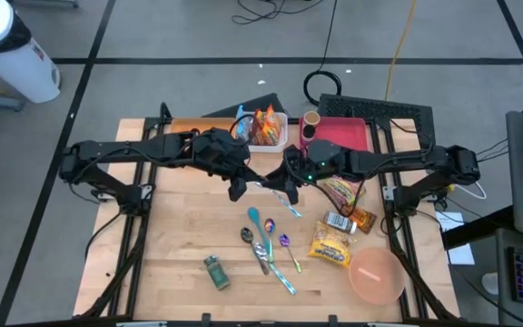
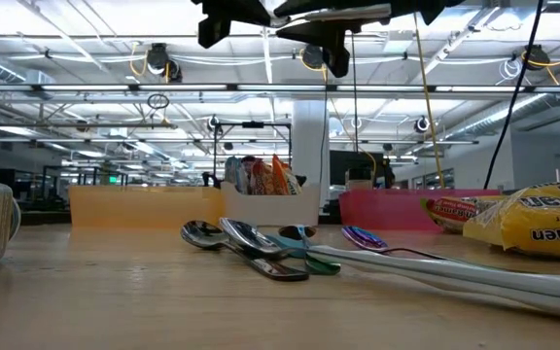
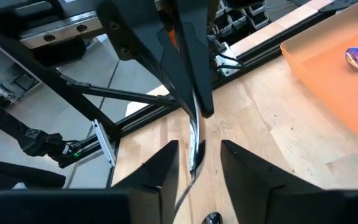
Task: Pick & Place Food Item
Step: Put the left blue spoon into the orange bin
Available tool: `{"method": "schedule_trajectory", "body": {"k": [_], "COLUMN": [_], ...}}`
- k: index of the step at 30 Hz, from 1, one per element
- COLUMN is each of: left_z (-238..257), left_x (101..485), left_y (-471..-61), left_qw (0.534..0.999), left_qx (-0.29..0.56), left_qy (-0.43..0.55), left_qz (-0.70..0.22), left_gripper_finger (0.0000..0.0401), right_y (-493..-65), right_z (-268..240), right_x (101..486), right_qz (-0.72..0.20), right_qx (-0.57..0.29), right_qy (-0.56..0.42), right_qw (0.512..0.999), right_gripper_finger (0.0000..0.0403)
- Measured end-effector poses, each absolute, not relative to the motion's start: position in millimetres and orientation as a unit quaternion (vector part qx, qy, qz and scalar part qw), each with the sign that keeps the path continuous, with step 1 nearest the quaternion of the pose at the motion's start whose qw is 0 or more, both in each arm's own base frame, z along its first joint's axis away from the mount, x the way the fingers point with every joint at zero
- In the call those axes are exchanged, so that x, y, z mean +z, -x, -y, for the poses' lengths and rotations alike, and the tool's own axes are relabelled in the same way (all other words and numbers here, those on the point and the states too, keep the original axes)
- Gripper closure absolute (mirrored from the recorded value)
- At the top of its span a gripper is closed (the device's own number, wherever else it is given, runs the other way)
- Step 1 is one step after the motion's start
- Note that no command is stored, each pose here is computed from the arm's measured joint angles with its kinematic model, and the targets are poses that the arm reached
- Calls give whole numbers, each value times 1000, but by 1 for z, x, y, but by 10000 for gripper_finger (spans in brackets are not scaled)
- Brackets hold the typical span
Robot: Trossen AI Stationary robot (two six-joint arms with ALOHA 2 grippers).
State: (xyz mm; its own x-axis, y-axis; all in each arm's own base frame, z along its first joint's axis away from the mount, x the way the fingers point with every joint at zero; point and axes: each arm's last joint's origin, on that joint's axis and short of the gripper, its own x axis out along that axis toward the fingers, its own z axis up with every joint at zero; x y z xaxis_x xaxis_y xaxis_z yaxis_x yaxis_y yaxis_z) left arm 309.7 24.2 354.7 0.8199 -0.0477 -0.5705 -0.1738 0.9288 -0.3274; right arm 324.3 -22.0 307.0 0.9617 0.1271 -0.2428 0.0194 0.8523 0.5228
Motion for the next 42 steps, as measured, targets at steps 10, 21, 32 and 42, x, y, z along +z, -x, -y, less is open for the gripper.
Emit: {"method": "schedule_trajectory", "body": {"k": [10, 21, 32, 42], "left_z": [-24, -27, -56, -66], "left_x": [355, 355, 356, 357], "left_y": [-310, -310, -305, -303], "left_qw": [934, 936, 933, 933], "left_qx": [37, 23, 7, 13], "left_qy": [192, 186, 211, 219], "left_qz": [-298, -297, -291, -287], "left_gripper_finger": [396, 360, 258, 179], "right_y": [-324, -324, -320, -308], "right_z": [22, 22, 34, 51], "right_x": [307, 307, 311, 326], "right_qz": [-134, -134, -123, -87], "right_qx": [26, 26, 14, -6], "right_qy": [-268, -268, -270, -267], "right_qw": [954, 954, 955, 960], "right_gripper_finger": [393, 401, 402, 402]}}
